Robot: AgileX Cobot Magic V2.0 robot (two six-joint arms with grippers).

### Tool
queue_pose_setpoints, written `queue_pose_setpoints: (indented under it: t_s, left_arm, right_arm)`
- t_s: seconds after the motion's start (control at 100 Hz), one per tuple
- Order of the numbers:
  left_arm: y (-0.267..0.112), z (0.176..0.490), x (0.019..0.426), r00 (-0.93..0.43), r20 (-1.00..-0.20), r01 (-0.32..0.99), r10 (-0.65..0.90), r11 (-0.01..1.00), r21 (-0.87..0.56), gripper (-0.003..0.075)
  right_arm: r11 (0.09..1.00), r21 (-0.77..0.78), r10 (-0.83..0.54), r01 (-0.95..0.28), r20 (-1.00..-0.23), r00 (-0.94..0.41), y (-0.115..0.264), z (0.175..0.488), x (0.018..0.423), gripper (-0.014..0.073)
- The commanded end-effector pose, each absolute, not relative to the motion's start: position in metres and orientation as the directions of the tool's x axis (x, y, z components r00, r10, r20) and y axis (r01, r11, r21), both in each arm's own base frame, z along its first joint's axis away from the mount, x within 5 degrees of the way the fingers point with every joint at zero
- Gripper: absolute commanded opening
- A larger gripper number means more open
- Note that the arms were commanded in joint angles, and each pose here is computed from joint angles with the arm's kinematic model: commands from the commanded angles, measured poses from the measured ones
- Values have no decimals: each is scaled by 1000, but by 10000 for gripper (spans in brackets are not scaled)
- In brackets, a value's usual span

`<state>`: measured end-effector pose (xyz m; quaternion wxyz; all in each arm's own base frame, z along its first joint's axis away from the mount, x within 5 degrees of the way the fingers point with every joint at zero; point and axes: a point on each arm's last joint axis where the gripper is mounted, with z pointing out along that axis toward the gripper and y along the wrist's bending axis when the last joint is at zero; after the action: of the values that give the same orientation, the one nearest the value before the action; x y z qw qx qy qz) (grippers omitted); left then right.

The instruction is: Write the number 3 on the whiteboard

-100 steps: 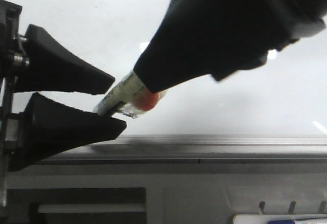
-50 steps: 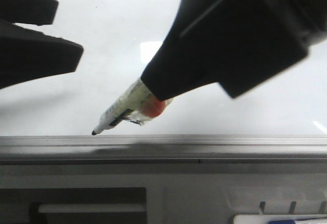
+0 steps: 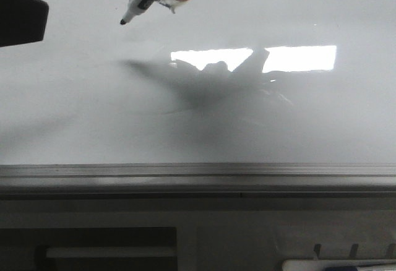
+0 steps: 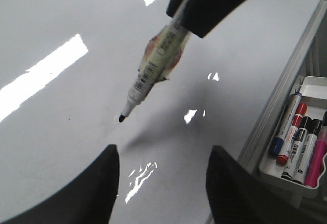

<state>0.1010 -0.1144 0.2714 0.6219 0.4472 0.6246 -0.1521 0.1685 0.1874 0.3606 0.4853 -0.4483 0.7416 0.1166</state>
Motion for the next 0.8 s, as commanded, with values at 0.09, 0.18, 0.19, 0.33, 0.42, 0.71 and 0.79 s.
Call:
queue_pose_setpoints:
  t_s: [0.09,0.18,0.19,0.33,0.42,0.71,0.79]
  left_arm:
    - [-117,287,101,213,-934,740,286,577,345,310]
    - [-117,287,101,213,-934,740,286,577,345,310]
    - [-117,287,101,213,-934,740,286,577,345,310]
    - [-117,287,101,212,-935,740,285,578,344,310]
    - [-117,287,101,212,-935,740,285,578,344,310]
    - [-117,287,101,212,-935,740,285,578,344,310]
    - [-117,287,101,212,-935,740,285,578,344,310]
  right_arm:
    - [613,-279,-494,-740,-865,-84,190,390,183,-61]
    - [618,-279,-492,-735,-866,-86,194,392,189,-61]
    - [618,-279,-492,-735,-867,-85,195,393,190,-61]
    - [622,-284,-491,-730,-867,-81,200,396,196,-61]
    - [630,-285,-493,-722,-866,-88,201,396,203,-61]
    - [678,-305,-510,-669,-850,-128,182,402,214,-57]
    - [684,-307,-527,-662,-836,-156,175,403,211,-38]
